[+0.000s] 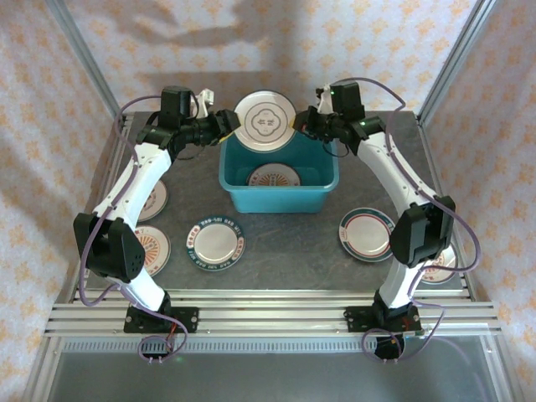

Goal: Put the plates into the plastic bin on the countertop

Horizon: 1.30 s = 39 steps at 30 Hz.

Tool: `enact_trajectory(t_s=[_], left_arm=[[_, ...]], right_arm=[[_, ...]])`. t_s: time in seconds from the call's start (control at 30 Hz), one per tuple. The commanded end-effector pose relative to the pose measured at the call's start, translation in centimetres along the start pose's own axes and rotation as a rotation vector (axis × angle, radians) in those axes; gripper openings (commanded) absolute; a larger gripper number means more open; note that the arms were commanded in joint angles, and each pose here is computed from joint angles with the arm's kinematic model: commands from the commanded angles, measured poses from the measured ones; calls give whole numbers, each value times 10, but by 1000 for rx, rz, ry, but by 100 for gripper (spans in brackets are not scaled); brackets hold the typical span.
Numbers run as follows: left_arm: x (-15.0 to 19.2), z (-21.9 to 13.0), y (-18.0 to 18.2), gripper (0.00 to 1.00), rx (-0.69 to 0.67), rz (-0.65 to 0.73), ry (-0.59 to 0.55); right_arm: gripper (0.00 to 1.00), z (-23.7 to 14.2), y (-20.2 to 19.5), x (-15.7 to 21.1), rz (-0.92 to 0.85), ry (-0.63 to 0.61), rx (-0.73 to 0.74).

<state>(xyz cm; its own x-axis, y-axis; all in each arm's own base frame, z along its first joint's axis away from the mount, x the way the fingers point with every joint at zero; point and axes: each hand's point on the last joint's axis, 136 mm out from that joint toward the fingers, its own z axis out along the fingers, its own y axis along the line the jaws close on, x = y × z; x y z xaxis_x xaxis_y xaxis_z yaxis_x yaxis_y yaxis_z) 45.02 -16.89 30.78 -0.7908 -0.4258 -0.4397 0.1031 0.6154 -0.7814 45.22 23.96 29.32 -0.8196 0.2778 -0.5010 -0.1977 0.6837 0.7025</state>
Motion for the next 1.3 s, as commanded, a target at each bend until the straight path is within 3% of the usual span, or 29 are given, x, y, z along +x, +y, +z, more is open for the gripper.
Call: enact_trajectory(t_s=[0.0, 0.57, 1.27], left_arm=[[-19, -12, -20, 53, 33, 81, -64], [-34, -17, 17, 58, -38, 52, -100], [-21, -14, 56, 61, -199, 117, -65]], right_arm=[[1, -16, -2, 6, -1, -22, 36], [0, -20, -56, 70, 65, 91, 180], [0, 26, -90, 92, 66, 210, 293]])
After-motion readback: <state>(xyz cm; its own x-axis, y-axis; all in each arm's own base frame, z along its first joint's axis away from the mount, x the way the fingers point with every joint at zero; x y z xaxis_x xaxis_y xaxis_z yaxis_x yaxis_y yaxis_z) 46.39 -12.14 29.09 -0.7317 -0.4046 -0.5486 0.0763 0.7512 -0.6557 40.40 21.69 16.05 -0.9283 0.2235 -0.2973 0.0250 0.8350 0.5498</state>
